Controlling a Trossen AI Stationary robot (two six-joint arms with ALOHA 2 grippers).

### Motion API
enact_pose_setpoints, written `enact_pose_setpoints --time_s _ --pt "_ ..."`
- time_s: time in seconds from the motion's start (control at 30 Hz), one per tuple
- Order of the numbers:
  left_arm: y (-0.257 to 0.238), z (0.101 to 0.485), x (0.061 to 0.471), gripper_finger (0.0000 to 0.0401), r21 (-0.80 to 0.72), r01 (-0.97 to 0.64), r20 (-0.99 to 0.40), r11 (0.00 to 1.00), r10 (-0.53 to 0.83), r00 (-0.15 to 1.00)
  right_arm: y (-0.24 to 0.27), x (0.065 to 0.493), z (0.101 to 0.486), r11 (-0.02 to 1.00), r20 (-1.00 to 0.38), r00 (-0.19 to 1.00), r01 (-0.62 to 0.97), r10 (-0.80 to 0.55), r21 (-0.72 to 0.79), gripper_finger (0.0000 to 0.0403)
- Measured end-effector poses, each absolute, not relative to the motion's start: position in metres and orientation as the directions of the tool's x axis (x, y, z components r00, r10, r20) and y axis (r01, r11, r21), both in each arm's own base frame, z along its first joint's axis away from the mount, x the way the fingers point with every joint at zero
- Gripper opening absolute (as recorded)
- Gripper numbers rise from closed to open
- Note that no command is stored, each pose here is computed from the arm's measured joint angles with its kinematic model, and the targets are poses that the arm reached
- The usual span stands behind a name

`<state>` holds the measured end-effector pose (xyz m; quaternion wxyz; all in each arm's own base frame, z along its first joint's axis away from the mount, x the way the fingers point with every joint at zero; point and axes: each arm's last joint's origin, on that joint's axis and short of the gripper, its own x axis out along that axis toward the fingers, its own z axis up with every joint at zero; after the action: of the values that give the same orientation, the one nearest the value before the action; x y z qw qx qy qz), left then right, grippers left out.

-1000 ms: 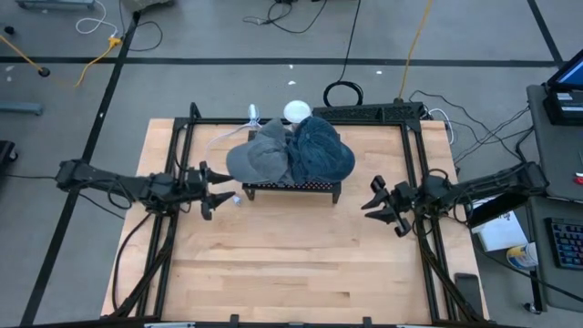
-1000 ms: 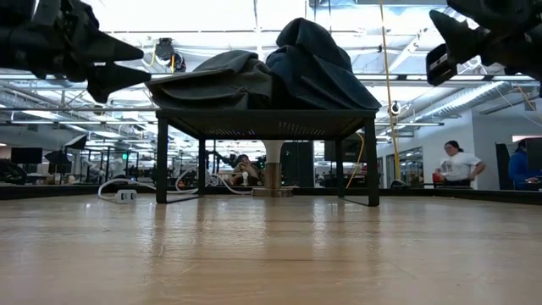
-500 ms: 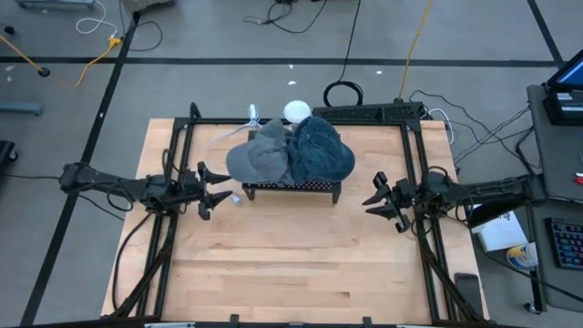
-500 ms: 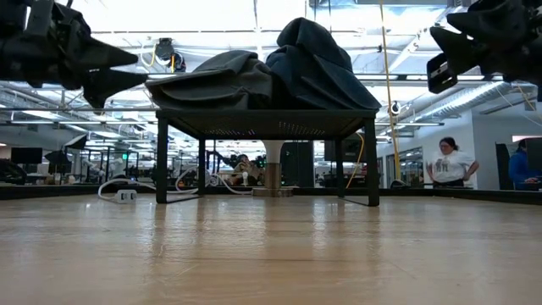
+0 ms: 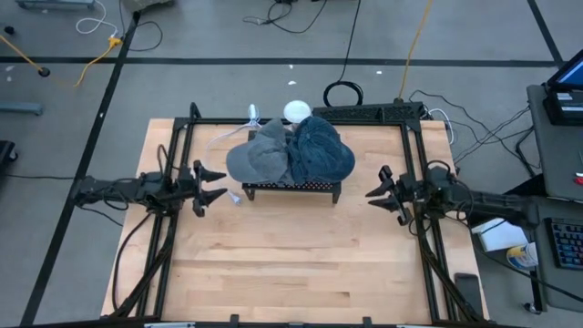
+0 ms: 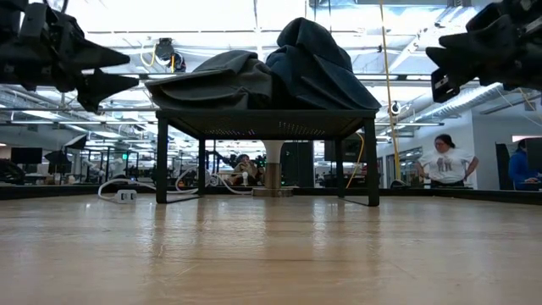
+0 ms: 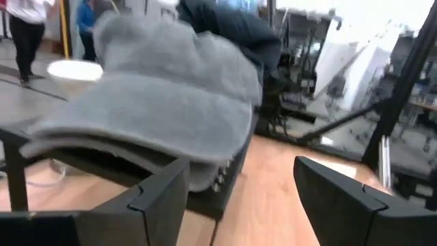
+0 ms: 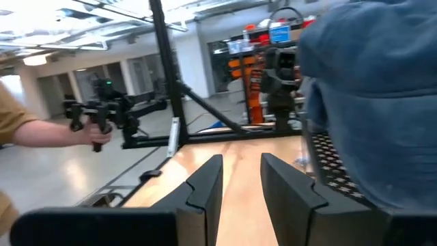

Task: Pick & Place hat
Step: Return to Home Position

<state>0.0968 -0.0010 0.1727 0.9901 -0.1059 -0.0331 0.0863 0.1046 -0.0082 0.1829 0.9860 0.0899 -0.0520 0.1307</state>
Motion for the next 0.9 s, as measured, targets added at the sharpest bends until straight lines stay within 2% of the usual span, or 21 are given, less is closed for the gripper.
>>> enact_pose_setpoints --time_s 0.13,0.27,0.53,0.67,0.77,0.9 --pt "0.001 0.174 0.096 0.0273 -0.202 -0.171 0.049 0.964 0.185 0.982 -0.012 0.1 0.183 0.964 0.132 0.973 -0.211 0.191 0.163 0.0096" --pt "0.002 0.174 0.096 0.0273 -0.198 -0.187 0.047 0.962 0.2 0.979 -0.018 0.098 0.178 0.977 0.101 0.994 -0.064 0.044 0.204 0.0096" --pt "0.005 0.173 0.096 0.0277 -0.196 -0.211 0.046 0.958 0.224 0.973 -0.022 0.094 0.171 0.972 0.039 0.99 0.126 -0.136 0.199 0.0096" --pt "0.005 0.173 0.096 0.0274 -0.204 -0.212 0.045 0.956 0.225 0.973 -0.023 0.094 0.17 0.977 0.029 0.988 0.143 -0.149 0.157 0.0096" --pt "0.005 0.173 0.096 0.0277 -0.229 -0.21 0.044 0.95 0.225 0.973 -0.023 0.095 0.169 0.966 0.014 0.989 0.142 -0.148 0.216 0.0096" --pt "0.005 0.173 0.096 0.0279 -0.224 -0.21 0.043 0.952 0.225 0.973 -0.023 0.096 0.167 0.965 -0.008 0.989 0.146 -0.148 0.217 0.0096"
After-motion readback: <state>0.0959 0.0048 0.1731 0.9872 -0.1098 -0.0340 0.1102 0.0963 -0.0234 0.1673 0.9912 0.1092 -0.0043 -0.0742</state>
